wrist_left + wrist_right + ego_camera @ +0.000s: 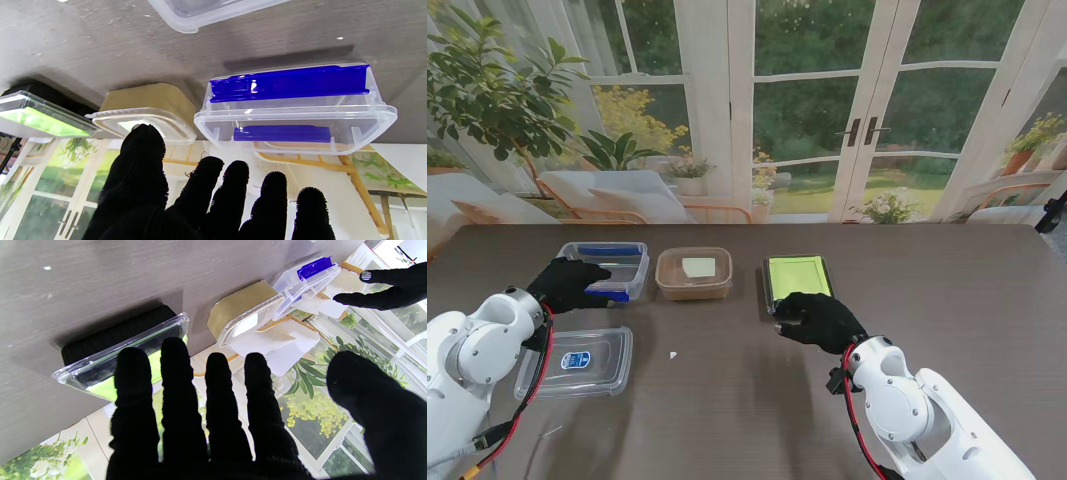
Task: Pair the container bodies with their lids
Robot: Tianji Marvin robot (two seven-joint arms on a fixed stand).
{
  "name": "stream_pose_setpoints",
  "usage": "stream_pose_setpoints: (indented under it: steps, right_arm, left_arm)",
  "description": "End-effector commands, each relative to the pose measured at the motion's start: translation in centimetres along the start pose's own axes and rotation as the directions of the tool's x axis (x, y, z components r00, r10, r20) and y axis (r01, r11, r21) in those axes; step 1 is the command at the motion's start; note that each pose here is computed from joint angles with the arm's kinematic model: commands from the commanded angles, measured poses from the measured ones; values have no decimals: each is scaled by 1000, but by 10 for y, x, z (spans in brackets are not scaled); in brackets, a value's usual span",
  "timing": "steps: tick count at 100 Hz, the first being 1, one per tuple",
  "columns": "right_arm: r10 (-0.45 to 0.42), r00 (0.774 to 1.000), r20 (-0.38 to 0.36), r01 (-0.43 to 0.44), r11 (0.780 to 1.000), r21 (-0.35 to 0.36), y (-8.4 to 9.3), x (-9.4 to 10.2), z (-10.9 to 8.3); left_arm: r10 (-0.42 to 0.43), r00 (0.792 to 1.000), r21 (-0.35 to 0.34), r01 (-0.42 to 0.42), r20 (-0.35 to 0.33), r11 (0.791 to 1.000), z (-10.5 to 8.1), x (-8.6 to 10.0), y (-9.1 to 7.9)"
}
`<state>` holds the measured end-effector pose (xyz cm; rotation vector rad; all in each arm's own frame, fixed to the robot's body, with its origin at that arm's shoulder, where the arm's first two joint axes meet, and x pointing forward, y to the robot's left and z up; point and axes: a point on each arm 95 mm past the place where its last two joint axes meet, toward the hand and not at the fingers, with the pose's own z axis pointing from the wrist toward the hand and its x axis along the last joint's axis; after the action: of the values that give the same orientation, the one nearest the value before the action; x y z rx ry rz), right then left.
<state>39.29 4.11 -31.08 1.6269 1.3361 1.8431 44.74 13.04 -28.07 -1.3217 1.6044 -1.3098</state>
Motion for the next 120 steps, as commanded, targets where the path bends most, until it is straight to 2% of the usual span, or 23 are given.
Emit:
stream_pose_setpoints:
  steps: [1,48,82,120]
  right_arm:
    - [5,1000,7,-5,1000,21,-4,-1,1]
    - [32,999,21,-33,999,35,-8,-3,7]
    - [52,998,36,-53,997,54,-13,-5,10]
    - [68,997,47,-72,994,78,-17,-5,12]
  left_arm:
    - [20,1000,-23,-20,4,1000,5,-5,-4]
    - [91,996,-58,-92,-13,994,49,-23,-1]
    - [130,991,-95,-130,-5,987,66,-34,6]
    - [114,994,-122,-113,-6,986,79,-44,10]
